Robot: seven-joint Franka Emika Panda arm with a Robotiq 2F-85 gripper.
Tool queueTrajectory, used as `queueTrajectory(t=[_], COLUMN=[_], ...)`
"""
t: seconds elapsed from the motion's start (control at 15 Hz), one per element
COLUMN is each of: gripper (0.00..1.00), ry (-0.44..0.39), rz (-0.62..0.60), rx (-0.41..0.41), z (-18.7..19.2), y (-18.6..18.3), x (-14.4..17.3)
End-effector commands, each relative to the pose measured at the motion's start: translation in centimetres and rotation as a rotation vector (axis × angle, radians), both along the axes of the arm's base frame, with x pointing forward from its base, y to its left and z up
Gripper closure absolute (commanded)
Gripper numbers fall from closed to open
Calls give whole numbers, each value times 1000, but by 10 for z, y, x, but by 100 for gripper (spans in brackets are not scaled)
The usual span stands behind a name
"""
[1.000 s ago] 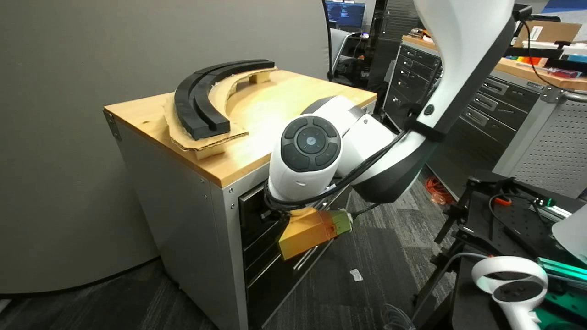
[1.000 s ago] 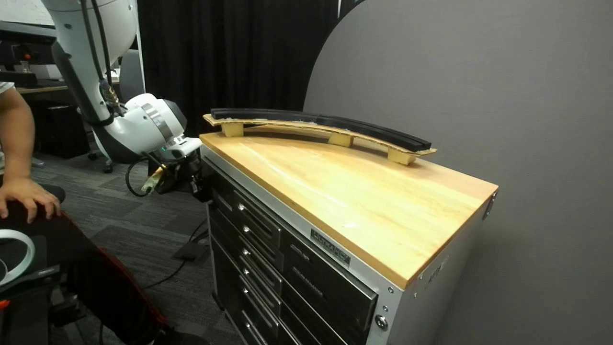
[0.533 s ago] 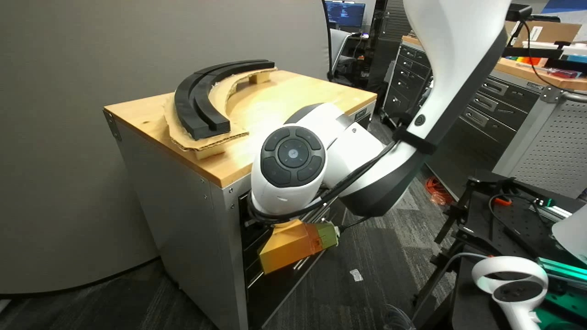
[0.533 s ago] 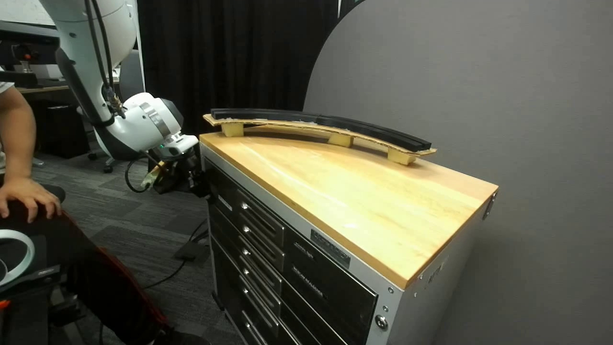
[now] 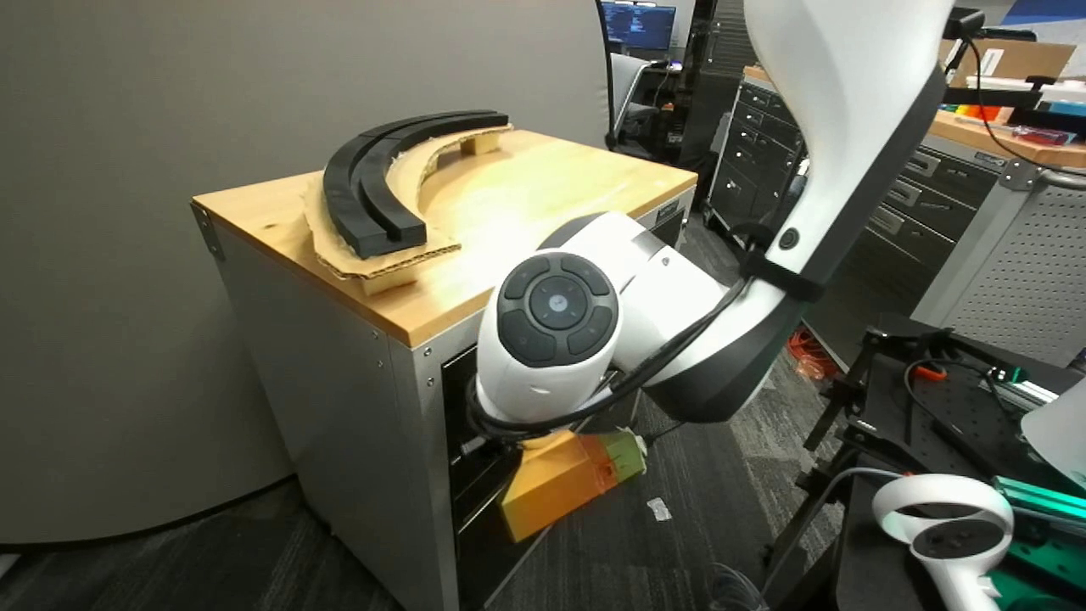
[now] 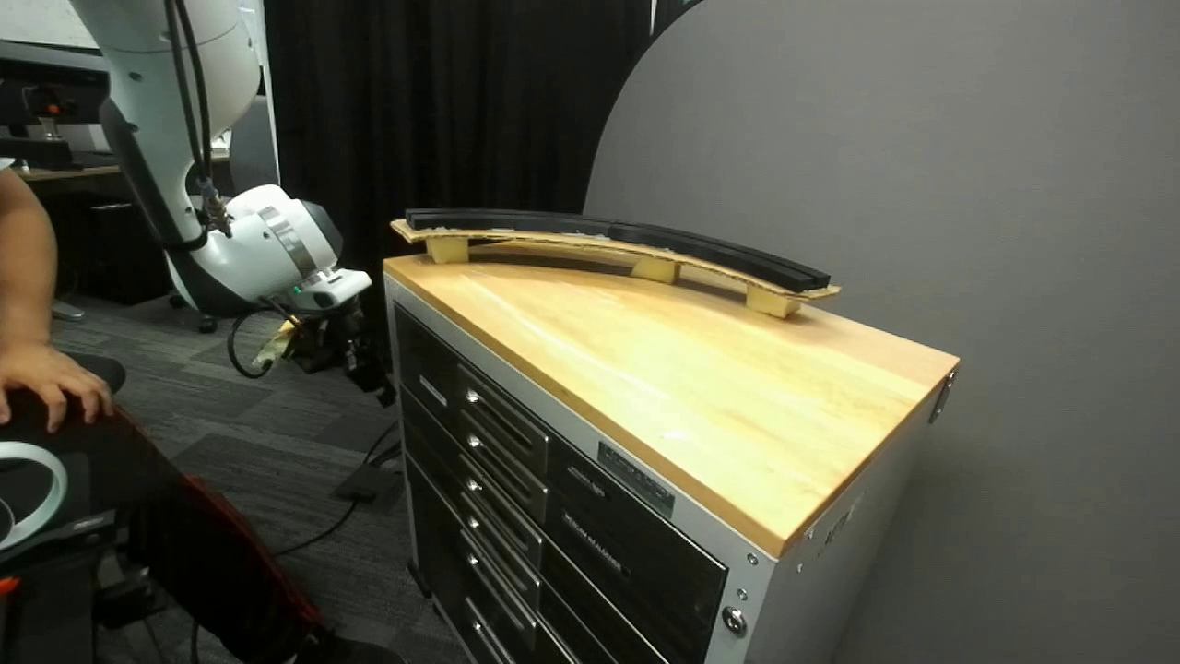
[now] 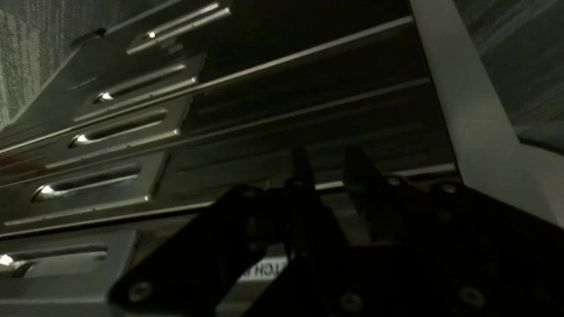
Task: Pick up the black object on the table and put it in the drawer
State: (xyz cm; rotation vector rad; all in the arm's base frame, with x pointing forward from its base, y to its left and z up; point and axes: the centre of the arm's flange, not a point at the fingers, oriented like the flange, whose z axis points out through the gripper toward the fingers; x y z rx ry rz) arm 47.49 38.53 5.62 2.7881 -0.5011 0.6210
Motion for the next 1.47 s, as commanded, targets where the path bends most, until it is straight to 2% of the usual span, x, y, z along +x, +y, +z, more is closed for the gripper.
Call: queueTrajectory(t=[0.0,0.13,0.33,0.67,0.87,1.07,1.4], gripper=[38,25,1,0,0,0,0], ry=[190,284,330,386,414,406,311], rz=[60,112,176,327,404,448,496], rx=[6,32,75,108,122,145,152], z=[9,28,61,142,189,236,326], y=[-67,-96,-131,-163,-167,-166,-157], x=[-45,-52,-50,-42,-39,-28,6])
